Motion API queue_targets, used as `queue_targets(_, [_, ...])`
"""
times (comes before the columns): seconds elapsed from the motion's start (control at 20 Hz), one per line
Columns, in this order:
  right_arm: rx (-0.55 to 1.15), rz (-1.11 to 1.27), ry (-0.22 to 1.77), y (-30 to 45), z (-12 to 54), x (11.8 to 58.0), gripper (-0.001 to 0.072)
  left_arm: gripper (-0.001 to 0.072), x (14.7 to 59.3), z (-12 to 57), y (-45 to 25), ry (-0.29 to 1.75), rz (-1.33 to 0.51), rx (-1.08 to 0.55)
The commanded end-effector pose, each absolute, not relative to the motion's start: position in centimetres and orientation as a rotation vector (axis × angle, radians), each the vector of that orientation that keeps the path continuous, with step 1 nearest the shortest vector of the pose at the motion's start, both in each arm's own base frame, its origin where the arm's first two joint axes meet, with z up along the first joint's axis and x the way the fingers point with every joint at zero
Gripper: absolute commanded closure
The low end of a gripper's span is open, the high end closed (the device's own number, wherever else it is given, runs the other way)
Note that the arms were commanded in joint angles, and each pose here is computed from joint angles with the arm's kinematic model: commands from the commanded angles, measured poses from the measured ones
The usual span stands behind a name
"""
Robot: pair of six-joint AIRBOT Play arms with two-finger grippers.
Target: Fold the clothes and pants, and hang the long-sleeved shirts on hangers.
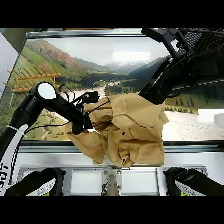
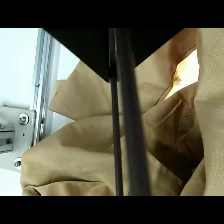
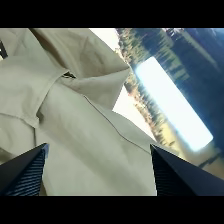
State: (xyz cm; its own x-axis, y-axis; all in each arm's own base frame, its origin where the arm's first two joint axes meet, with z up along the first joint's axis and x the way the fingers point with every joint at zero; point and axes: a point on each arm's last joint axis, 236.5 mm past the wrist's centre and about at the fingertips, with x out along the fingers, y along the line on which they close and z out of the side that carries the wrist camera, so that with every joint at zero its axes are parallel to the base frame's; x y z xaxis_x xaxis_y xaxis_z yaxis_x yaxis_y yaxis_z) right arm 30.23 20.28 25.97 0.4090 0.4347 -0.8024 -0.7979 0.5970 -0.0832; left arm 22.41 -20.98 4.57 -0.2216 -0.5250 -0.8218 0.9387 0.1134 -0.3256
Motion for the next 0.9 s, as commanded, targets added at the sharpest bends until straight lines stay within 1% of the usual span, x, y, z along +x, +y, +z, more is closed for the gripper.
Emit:
queue_targets(0.0, [-0.505,0.983,0.785,20.0,26.2,29.7,0.0008,0.0695,22.4,4.6,-21.0,1.087,-1.465,0.518])
queue_targets(0.25, [-0.236,1.164,0.74,16.2,25.6,30.2,0.0008,0.0695,22.4,4.6,-21.0,1.087,-1.464,0.518])
queue_targets(0.45, [-0.048,1.242,0.612,12.2,23.9,31.1,0.0008,0.0695,22.4,4.6,-21.0,1.087,-1.464,0.518])
queue_targets(0.55, [-0.017,1.253,0.563,10.2,21.8,31.3,0.0008,0.0695,22.4,4.6,-21.0,1.088,-1.465,0.518])
queue_targets(0.65, [-0.031,1.27,0.516,9.1,19.3,31.1,0.0008,0.0695,22.4,4.6,-21.0,1.088,-1.465,0.518])
queue_targets(0.75, [-0.049,1.311,0.479,9.1,17.0,30.6,0.0008,0.0695,22.4,4.6,-21.0,1.088,-1.465,0.518])
queue_targets(0.85, [-0.006,1.347,0.461,9.6,15.7,30.5,0.0008,0.0696,22.4,4.6,-21.0,1.088,-1.465,0.518])
